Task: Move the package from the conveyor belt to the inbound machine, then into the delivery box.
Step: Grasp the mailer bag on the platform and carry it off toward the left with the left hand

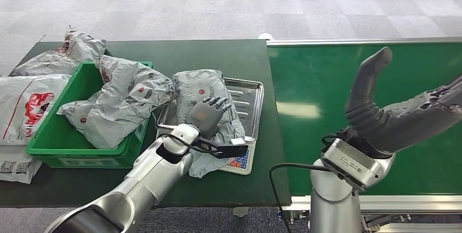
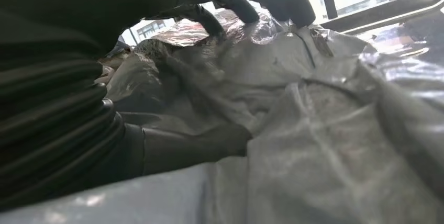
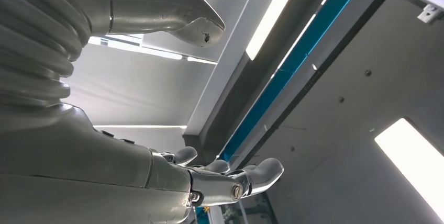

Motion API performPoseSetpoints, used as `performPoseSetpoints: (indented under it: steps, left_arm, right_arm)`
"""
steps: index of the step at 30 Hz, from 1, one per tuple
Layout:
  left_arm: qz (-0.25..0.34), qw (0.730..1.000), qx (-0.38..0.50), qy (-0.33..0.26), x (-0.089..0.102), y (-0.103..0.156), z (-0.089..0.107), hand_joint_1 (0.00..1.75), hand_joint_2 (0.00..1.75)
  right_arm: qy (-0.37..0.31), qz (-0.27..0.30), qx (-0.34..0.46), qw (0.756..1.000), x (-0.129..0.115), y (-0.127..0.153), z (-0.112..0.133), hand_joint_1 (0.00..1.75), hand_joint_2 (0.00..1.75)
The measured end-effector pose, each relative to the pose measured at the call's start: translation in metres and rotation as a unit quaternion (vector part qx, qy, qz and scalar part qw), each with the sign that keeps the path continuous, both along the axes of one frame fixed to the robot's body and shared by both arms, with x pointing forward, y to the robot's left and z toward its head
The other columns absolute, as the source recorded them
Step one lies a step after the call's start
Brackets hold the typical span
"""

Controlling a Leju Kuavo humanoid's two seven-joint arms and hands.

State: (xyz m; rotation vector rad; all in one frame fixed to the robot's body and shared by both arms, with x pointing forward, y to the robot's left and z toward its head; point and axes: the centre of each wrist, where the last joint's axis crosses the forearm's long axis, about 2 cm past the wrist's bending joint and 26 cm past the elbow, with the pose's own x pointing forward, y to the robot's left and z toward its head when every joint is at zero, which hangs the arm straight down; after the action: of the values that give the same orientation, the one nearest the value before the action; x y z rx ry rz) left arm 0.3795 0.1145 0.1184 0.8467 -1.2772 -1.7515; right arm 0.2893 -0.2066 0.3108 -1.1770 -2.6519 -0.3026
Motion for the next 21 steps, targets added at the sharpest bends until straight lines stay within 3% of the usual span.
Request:
performPoseSetpoints:
  steps: [21]
  left_arm:
    - [-0.026, 1.0, -0.001, -0.001, 0.0025, 0.0033, -0.0006, 1.75, 1.75]
  right_arm:
    - [0.005, 0.002, -0.001, 1.0, 0.0002, 0.0052, 0.0037, 0.0, 1.75]
